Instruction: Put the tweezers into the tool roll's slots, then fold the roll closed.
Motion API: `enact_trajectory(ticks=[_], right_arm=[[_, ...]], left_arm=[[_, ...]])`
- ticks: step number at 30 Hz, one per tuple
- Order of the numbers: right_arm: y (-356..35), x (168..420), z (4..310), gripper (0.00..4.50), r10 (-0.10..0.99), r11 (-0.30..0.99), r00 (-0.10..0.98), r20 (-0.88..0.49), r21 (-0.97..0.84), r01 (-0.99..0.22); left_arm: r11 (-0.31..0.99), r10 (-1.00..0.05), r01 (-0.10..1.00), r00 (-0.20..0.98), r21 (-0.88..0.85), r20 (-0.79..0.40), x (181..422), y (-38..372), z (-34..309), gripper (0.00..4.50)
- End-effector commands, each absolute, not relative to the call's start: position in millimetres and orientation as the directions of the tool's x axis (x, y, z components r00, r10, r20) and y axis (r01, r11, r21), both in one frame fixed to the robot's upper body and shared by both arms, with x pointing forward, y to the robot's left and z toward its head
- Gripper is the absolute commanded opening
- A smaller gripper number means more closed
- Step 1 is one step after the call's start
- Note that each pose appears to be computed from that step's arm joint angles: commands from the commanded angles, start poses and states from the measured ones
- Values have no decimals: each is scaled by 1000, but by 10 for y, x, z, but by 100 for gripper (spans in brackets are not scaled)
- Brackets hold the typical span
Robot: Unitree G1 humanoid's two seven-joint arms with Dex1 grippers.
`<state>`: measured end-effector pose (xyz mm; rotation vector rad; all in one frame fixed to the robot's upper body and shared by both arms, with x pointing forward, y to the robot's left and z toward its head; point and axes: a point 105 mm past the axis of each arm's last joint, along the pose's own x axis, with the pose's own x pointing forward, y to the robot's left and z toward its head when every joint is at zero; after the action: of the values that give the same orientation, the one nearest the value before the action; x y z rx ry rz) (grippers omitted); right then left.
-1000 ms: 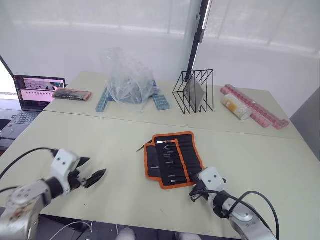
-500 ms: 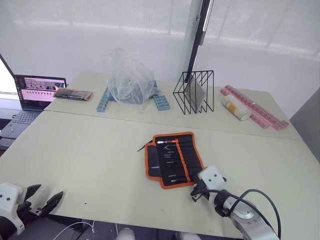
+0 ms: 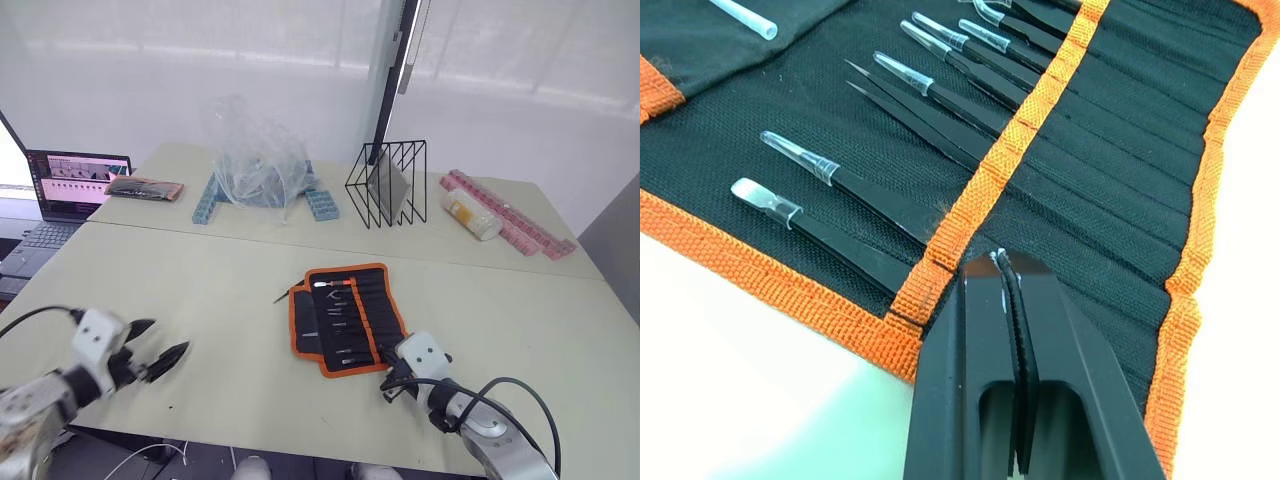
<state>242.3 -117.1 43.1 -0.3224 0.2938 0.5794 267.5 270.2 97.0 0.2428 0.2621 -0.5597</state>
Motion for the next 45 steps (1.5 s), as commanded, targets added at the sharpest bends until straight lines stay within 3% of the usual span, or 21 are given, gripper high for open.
enact_trajectory(ticks=[1, 12, 21, 35, 45], right_arm=[[-1384, 2204, -215, 0, 384, 817, 698, -605, -130, -562], [-1398, 2258, -186, 0, 357, 840, 727, -586, -140, -525], [-1410, 2223, -182, 0, 343, 850, 734, -586, -140, -508], [-1398, 2229, -180, 0, 344, 851, 736, -583, -139, -507], [-1385, 2235, -184, 0, 352, 847, 732, -583, -136, -514]], left_arm=[[751, -562, 641, 746, 159, -357, 2863, 2471, 875, 443], [624, -637, 748, 654, 227, -407, 3652, 1724, 809, 443], [569, -658, 795, 593, 209, -464, 3840, 1392, 627, 443], [516, -679, 840, 521, 169, -516, 3737, 1299, 462, 4], [629, -622, 752, 639, 198, -452, 3813, 1673, 771, 4]])
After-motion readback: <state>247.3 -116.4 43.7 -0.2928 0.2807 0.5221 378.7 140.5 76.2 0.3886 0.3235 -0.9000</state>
